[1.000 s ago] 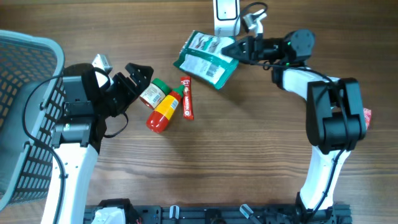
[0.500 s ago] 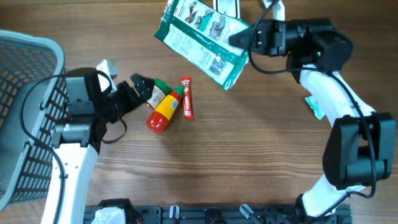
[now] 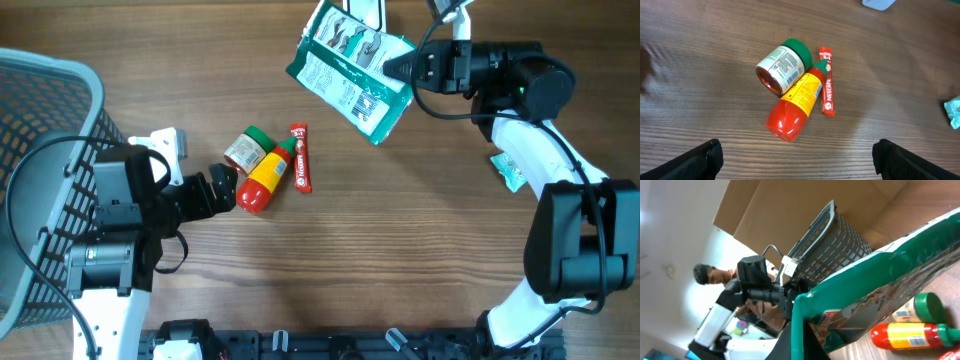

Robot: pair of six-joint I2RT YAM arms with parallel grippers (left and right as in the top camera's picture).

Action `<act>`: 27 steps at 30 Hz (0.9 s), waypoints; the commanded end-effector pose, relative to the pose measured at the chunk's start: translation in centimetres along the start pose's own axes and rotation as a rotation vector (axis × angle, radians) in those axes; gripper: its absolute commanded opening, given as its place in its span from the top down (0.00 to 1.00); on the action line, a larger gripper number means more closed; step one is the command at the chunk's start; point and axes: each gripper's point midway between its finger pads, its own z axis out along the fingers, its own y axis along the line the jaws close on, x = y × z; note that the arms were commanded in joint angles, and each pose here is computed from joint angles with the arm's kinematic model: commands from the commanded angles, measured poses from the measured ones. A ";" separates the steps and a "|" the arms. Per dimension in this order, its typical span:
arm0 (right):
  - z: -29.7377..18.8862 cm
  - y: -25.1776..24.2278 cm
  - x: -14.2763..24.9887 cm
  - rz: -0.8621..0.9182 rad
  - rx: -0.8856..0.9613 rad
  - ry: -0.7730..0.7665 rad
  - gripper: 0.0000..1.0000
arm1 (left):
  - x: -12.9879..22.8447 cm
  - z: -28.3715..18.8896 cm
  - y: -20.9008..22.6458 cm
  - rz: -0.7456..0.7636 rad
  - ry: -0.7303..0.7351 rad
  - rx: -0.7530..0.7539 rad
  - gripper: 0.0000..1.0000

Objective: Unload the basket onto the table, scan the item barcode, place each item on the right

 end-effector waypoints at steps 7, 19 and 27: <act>-1.2 -13.6 -2.8 -0.010 0.367 -0.302 0.96 | 0.2 0.7 0.4 0.016 0.026 -0.017 0.00; -5.1 -16.0 -9.9 -0.302 1.436 -0.399 0.96 | 0.2 0.7 0.4 0.016 0.026 -0.017 0.00; -1.8 -16.9 -9.7 -0.619 1.779 -0.238 0.96 | 0.2 0.7 0.4 0.016 0.026 -0.017 0.00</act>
